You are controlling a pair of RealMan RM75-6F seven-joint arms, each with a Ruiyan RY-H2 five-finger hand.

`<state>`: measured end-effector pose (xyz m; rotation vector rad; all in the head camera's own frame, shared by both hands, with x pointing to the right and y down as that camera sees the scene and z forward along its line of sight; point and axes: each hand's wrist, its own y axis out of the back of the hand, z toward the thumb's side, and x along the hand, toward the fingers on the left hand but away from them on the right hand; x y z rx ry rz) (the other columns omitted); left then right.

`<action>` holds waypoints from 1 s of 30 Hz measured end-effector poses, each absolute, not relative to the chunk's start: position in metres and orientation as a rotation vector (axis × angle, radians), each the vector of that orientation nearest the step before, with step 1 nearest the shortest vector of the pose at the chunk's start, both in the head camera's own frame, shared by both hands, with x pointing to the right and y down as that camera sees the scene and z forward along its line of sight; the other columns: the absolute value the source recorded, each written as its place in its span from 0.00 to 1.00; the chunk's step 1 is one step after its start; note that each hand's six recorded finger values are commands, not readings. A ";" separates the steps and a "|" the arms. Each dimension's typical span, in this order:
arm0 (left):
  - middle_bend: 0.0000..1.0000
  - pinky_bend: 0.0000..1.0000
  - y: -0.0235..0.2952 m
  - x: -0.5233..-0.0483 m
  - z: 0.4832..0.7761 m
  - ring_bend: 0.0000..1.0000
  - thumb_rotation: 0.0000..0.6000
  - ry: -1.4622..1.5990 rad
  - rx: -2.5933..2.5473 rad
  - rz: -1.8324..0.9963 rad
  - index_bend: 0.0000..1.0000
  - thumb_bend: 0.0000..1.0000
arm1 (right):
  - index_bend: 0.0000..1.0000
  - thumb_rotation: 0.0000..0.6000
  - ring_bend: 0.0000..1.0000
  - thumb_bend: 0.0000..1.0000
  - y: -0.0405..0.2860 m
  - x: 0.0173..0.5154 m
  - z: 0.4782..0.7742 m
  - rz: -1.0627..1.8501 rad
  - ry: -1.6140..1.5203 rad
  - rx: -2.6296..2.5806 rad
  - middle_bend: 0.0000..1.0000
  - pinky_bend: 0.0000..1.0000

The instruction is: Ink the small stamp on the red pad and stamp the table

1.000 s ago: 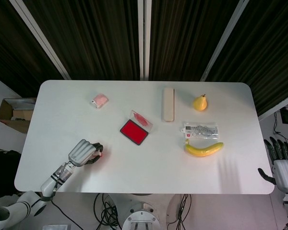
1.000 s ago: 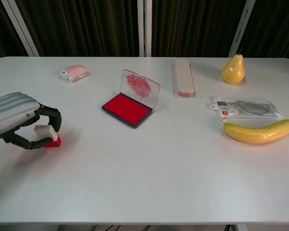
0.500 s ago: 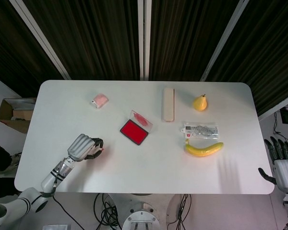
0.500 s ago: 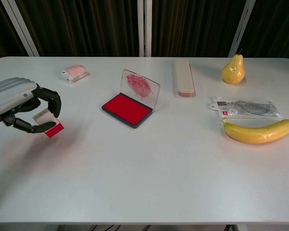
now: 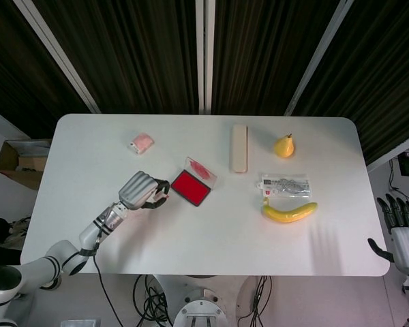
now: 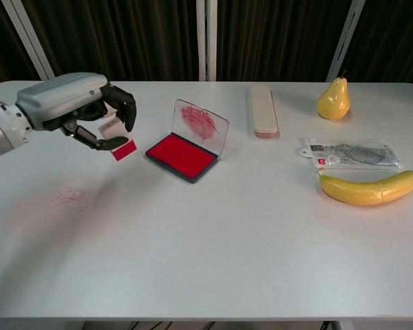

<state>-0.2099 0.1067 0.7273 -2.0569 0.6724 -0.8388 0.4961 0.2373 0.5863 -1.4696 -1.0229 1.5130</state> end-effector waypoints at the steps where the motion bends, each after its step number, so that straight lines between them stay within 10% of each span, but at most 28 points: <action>1: 0.67 1.00 0.101 -0.200 0.730 0.99 1.00 0.662 -2.070 -0.840 0.64 0.46 | 0.00 1.00 0.00 0.12 0.237 0.497 0.586 1.514 -1.024 -1.467 0.00 0.00; 30: 0.68 1.00 0.076 -0.118 0.795 1.00 1.00 0.587 -2.109 -0.980 0.65 0.50 | 0.00 1.00 0.00 0.13 0.237 0.507 0.582 1.546 -1.038 -1.442 0.00 0.00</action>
